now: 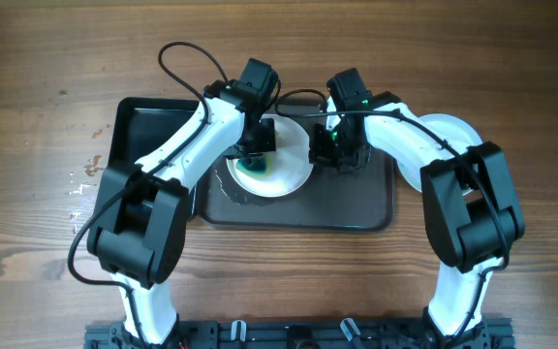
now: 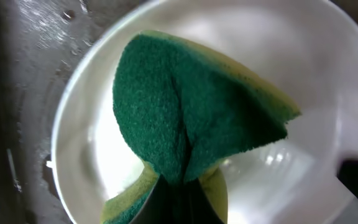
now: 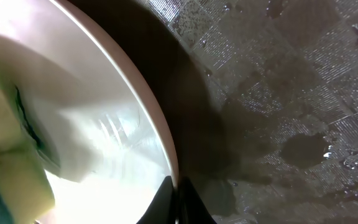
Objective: Clean dirty plates on tray and stack at the side
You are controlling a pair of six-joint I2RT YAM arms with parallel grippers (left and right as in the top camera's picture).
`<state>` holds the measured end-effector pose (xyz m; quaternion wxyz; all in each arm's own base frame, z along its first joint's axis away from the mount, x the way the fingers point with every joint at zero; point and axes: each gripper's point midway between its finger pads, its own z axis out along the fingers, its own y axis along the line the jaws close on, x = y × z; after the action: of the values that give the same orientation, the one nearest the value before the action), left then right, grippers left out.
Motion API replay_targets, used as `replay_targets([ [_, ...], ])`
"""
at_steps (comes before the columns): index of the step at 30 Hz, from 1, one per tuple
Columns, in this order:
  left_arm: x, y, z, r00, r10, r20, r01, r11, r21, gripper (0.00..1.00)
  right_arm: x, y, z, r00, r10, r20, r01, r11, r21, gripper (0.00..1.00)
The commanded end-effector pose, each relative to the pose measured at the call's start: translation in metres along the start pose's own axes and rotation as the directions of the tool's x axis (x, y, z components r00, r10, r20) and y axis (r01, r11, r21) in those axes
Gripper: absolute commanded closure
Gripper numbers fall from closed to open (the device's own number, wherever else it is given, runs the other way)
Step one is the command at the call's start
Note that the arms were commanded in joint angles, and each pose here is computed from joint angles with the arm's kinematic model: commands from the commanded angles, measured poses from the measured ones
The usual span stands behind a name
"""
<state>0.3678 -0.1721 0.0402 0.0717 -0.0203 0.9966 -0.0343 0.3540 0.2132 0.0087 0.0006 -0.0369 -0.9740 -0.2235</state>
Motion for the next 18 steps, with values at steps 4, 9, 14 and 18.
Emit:
replay_targets([
  [4,-0.004,0.021,0.025,0.998,-0.046,0.048,0.051,0.994,-0.102,0.96,0.009,-0.006,0.006,1.0,0.015,-0.024,-0.015,1.0,0.011,0.96],
  [9,0.02,-0.024,0.038,0.995,0.057,-0.087,-0.046,0.991,0.123,0.96,0.009,-0.006,0.006,1.0,0.015,-0.024,-0.015,1.0,0.011,0.96],
  [14,0.026,-0.075,0.024,0.98,0.177,-0.09,-0.126,0.904,0.408,0.96,0.009,-0.006,0.006,1.0,0.015,-0.025,-0.015,1.0,0.012,0.96],
  [18,-0.008,-0.023,0.038,1.0,0.015,0.01,-0.016,0.99,0.144,0.96,0.009,-0.006,0.006,1.0,0.014,-0.025,-0.014,1.0,0.012,0.96],
])
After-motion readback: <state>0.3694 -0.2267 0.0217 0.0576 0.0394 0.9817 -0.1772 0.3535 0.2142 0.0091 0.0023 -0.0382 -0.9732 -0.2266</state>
